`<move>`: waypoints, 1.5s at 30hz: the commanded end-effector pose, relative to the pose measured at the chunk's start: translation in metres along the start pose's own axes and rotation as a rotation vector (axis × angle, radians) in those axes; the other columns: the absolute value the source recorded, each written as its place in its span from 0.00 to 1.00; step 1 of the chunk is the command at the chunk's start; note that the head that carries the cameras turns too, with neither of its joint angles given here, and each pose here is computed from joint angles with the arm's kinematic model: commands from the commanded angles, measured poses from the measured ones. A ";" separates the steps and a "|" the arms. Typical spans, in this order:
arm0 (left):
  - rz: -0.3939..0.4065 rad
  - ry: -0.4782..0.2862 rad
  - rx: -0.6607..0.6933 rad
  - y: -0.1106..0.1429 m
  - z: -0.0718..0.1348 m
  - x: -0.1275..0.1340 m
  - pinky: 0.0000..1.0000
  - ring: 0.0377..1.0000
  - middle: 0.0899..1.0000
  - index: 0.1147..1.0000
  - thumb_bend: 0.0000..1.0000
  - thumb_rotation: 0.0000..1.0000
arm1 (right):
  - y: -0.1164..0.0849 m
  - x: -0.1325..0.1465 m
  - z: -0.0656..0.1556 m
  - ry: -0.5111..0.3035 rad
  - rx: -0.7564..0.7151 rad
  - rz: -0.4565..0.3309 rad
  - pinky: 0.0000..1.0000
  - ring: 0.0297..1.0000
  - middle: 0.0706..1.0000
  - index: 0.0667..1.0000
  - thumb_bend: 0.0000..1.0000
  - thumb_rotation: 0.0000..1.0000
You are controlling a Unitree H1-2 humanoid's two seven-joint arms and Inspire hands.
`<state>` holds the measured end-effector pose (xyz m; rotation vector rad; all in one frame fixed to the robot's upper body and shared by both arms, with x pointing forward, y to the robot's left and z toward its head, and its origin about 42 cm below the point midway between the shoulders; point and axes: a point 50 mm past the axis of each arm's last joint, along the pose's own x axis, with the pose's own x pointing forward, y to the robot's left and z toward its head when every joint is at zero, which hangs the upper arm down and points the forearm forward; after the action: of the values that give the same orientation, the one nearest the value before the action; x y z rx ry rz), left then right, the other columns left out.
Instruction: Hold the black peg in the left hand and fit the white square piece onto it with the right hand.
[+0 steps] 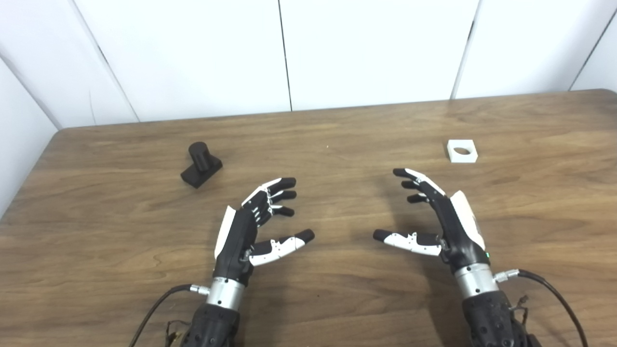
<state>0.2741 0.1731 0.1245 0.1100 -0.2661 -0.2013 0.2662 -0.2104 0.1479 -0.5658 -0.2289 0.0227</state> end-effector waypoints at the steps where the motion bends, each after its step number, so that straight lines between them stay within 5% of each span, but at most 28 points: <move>1: 0.005 0.008 -0.013 -0.002 -0.001 -0.005 0.63 0.76 0.79 0.72 0.72 0.04 | -0.003 0.008 0.016 -0.084 0.030 -0.044 0.69 0.80 0.85 0.80 0.74 0.27; 22: 0.008 0.007 0.020 -0.043 -0.012 0.010 0.57 0.72 0.77 0.69 0.73 0.07 | -0.036 0.005 0.000 -0.069 0.036 -0.045 0.67 0.79 0.85 0.82 0.71 0.09; 36: 0.030 -0.005 0.036 -0.037 -0.007 0.012 0.56 0.72 0.77 0.69 0.72 0.12 | -0.040 0.007 0.007 -0.059 0.048 -0.029 0.67 0.78 0.85 0.80 0.71 0.02; 45: 0.058 -0.010 0.253 -0.015 0.014 0.015 0.56 0.69 0.74 0.70 0.75 0.24 | -0.040 0.006 0.009 -0.061 0.044 -0.032 0.64 0.77 0.84 0.79 0.72 0.00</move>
<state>0.2798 0.1466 0.1253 0.3026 -0.2621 -0.1439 0.2653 -0.2421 0.1591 -0.5233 -0.2177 0.0259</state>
